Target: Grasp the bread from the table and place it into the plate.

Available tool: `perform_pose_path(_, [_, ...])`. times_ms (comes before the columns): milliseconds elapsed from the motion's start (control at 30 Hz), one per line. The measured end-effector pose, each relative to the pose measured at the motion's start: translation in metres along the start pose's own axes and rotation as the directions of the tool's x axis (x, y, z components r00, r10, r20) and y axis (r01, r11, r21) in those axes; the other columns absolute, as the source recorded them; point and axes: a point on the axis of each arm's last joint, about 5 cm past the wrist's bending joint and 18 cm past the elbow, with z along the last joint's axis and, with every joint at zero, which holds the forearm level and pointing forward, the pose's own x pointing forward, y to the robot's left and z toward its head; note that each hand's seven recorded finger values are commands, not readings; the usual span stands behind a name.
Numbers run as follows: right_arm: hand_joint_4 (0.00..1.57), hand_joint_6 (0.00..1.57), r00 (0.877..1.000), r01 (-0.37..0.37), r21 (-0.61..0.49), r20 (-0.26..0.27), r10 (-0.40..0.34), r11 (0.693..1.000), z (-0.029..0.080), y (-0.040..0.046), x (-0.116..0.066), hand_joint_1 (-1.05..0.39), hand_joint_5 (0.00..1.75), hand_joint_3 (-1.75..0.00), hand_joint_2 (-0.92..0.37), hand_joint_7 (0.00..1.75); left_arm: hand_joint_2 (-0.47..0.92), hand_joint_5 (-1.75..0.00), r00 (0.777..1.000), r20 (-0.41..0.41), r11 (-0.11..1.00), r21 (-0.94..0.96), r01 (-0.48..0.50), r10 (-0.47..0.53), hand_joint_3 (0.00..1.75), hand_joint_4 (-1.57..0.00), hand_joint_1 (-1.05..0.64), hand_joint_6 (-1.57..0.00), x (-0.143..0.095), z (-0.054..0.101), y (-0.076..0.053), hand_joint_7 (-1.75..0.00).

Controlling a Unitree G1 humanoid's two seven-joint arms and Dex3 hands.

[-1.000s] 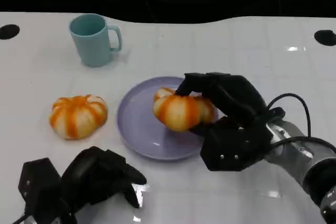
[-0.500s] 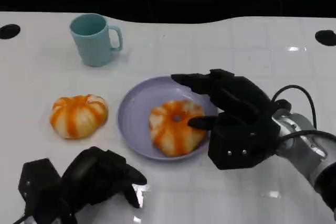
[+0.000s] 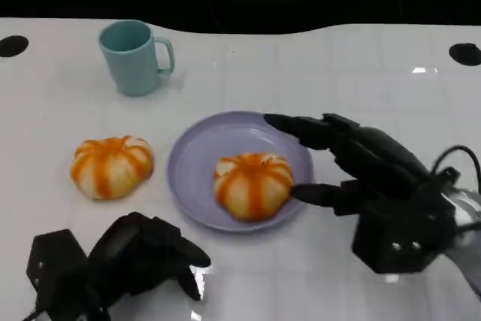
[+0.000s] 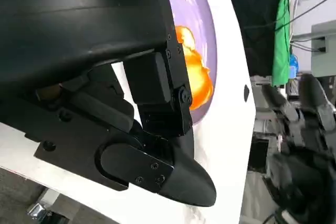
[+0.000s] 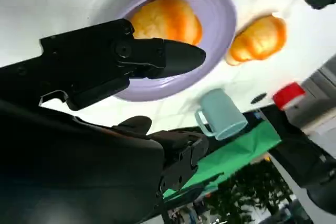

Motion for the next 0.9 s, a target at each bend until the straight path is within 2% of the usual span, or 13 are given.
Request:
perform_pose_path(67, [0.26,0.38,0.999,0.034,0.023,-0.002,-0.034,0.999,0.0,0.001,-0.01,-0.75,0.65,-0.44,-0.92,0.12,0.92,-0.84,1.0,-0.001,1.0,-0.001,0.0,0.0,0.05,-1.35,-1.05,-1.57,0.0,0.0,0.0,-0.07])
perform_pose_path(100, [0.3,0.45,0.999,0.045,0.032,-0.004,-0.045,0.998,0.0,0.0021,-0.014,-0.7,0.78,-0.44,-0.92,0.14,0.92,-0.84,1.0,-0.001,1.0,-0.001,0.001,-0.001,0.05,-1.35,-1.05,-1.57,0.0,0.0,0.0,-0.08])
perform_pose_path(200, [0.32,0.49,0.996,0.093,0.071,-0.006,-0.093,0.993,0.0,0.0064,-0.028,-0.68,0.87,-0.43,-0.92,0.16,0.92,-0.84,1.0,-0.001,1.0,-0.011,-0.001,0.001,0.04,-1.35,-1.05,-1.57,0.0,0.0,0.0,-0.08])
perform_pose_path(233, [0.38,0.56,0.995,0.102,0.081,-0.005,-0.102,0.991,0.001,0.0081,-0.032,-0.66,1.01,-0.42,-0.92,0.2,0.92,-0.84,1.0,-0.001,1.0,-0.014,-0.003,0.003,0.05,-1.34,-1.05,-1.57,0.0,0.0,0.0,-0.08])
perform_pose_path(267, [0.4,0.58,0.994,0.11,0.086,-0.004,-0.11,0.99,0.001,0.0092,-0.035,-0.65,1.06,-0.42,-0.92,0.21,0.92,-0.84,1.0,-0.001,1.0,-0.013,-0.002,0.002,0.05,-1.34,-1.05,-1.57,0.0,0.0,0.0,-0.08])
perform_pose_path(333, [0.45,0.67,0.988,0.155,0.106,0.002,-0.156,0.982,0.0,0.0109,-0.042,-0.61,1.34,-0.4,-0.92,0.31,0.92,-0.85,1.0,0.0,1.0,-0.009,0.001,-0.001,0.06,-1.35,-1.05,-1.57,0.0,0.0,0.0,-0.09])
perform_pose_path(467, [0.49,0.74,0.976,0.211,0.147,0.014,-0.215,0.966,-0.001,0.0164,-0.051,-0.58,1.46,-0.4,-0.92,0.38,0.92,-0.85,1.0,0.003,1.0,-0.003,0.002,-0.002,0.07,-1.35,-1.05,-1.57,0.001,0.001,0.0,-0.09])
perform_pose_path(533, [0.58,0.73,0.973,0.224,0.159,0.023,-0.23,0.962,-0.001,0.0165,-0.053,-0.54,1.58,-0.39,-0.92,0.74,0.92,-0.85,1.0,0.003,1.0,0.0,0.004,-0.004,0.06,-1.35,-1.05,-1.57,0.002,0.001,0.0,-0.09])
perform_pose_path(567, [0.61,0.69,0.969,0.238,0.174,0.031,-0.246,0.956,-0.002,0.0172,-0.056,-0.53,1.62,-0.39,-0.92,0.99,0.92,-0.85,1.0,0.001,1.0,0.004,0.006,-0.006,0.06,-1.34,-1.05,-1.57,0.002,0.001,-0.001,-0.09])
perform_pose_path(633, [0.64,0.64,0.962,0.256,0.214,0.036,-0.27,0.943,-0.002,0.0219,-0.065,-0.51,1.68,-0.38,-0.92,1.22,0.92,-0.85,1.0,0.001,1.0,0.005,0.005,-0.005,0.05,-1.34,-1.05,-1.57,0.002,0.002,0.0,-0.09])
perform_pose_path(733, [0.66,0.62,0.962,0.259,0.26,0.013,-0.271,0.93,-0.004,0.0305,-0.077,-0.5,1.74,-0.39,-0.92,1.38,0.92,-0.86,1.0,0.001,1.0,0.007,0.005,-0.005,0.05,-1.34,-1.05,-1.57,0.002,0.002,0.0,-0.09])
perform_pose_path(833, [0.68,0.64,0.965,0.254,0.285,-0.005,-0.264,0.924,-0.003,0.0351,-0.085,-0.5,1.74,-0.39,-0.92,1.46,0.92,-0.86,1.0,0.002,1.0,0.006,0.006,-0.006,0.05,-1.34,-1.05,-1.57,0.002,0.002,0.0,-0.1])
perform_pose_path(900, [0.71,0.63,0.966,0.249,0.297,-0.003,-0.26,0.922,-0.001,0.0368,-0.09,-0.49,1.75,-0.35,-0.92,1.59,0.92,-0.86,1.0,0.001,1.0,0.004,0.006,-0.006,0.04,-1.34,-1.05,-1.57,0.002,0.002,0.0,-0.1])
